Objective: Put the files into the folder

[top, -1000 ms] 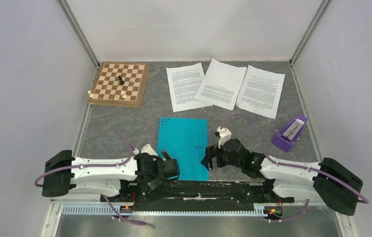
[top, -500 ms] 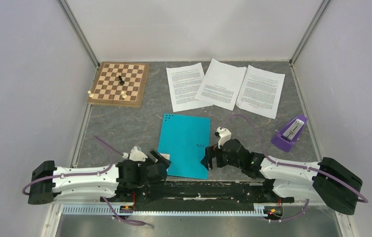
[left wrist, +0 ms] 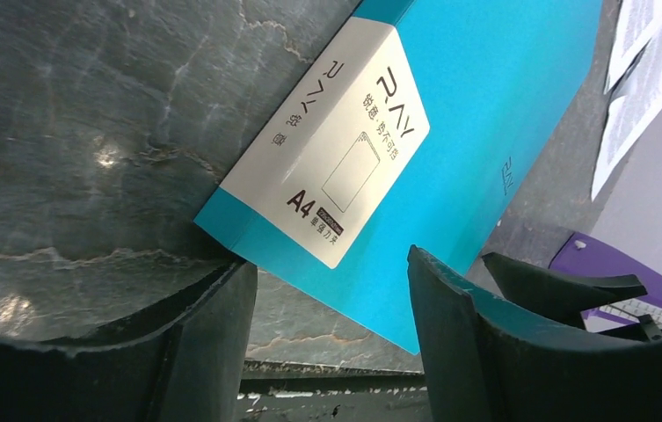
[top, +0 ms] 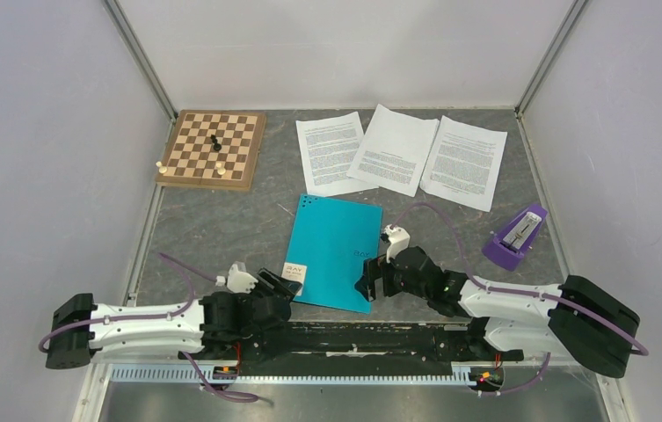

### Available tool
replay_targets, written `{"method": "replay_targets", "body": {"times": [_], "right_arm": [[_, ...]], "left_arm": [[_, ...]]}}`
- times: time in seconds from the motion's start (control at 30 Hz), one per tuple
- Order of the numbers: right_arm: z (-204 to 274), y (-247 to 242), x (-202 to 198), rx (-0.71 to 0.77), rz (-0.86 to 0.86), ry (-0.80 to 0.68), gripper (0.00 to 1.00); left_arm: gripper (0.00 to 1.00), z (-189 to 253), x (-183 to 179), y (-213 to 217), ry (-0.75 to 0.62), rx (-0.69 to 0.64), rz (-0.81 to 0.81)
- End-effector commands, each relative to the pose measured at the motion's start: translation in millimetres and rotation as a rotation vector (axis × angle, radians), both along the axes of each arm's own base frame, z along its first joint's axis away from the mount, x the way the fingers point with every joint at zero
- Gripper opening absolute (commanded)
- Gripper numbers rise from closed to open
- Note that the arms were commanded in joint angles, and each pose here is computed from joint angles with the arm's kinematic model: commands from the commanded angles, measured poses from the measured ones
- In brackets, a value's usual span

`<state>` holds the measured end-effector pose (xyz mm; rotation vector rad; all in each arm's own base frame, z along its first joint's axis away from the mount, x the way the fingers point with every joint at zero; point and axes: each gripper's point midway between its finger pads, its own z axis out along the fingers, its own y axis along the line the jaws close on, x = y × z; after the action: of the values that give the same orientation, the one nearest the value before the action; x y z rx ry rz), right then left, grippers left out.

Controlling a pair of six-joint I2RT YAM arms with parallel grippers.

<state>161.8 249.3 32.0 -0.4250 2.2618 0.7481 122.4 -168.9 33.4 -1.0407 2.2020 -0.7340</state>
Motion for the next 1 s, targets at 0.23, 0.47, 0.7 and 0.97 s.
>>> {"method": "replay_targets", "body": {"times": [0.23, 0.47, 0.7, 0.97], "right_arm": [[-22.7, -11.3, -9.0, -0.081, 0.008, 0.05, 0.98], [-22.8, -7.4, -8.9, -0.075, 0.02, 0.053, 0.98], [-24.9, -3.1, -11.4, -0.067, 0.036, 0.07, 0.98], [-12.6, -2.3, -5.5, -0.057, 0.018, 0.043, 0.98]], "left_arm": [[0.58, 13.3, 21.4, -13.3, -0.096, -0.165, 0.117], [0.52, 9.5, 27.2, -13.7, -0.115, -0.234, 0.168], [0.46, 11.0, 33.6, -13.4, -0.147, -0.275, 0.207], [0.24, 8.9, 34.1, -11.1, -0.139, -0.321, 0.235]]}}
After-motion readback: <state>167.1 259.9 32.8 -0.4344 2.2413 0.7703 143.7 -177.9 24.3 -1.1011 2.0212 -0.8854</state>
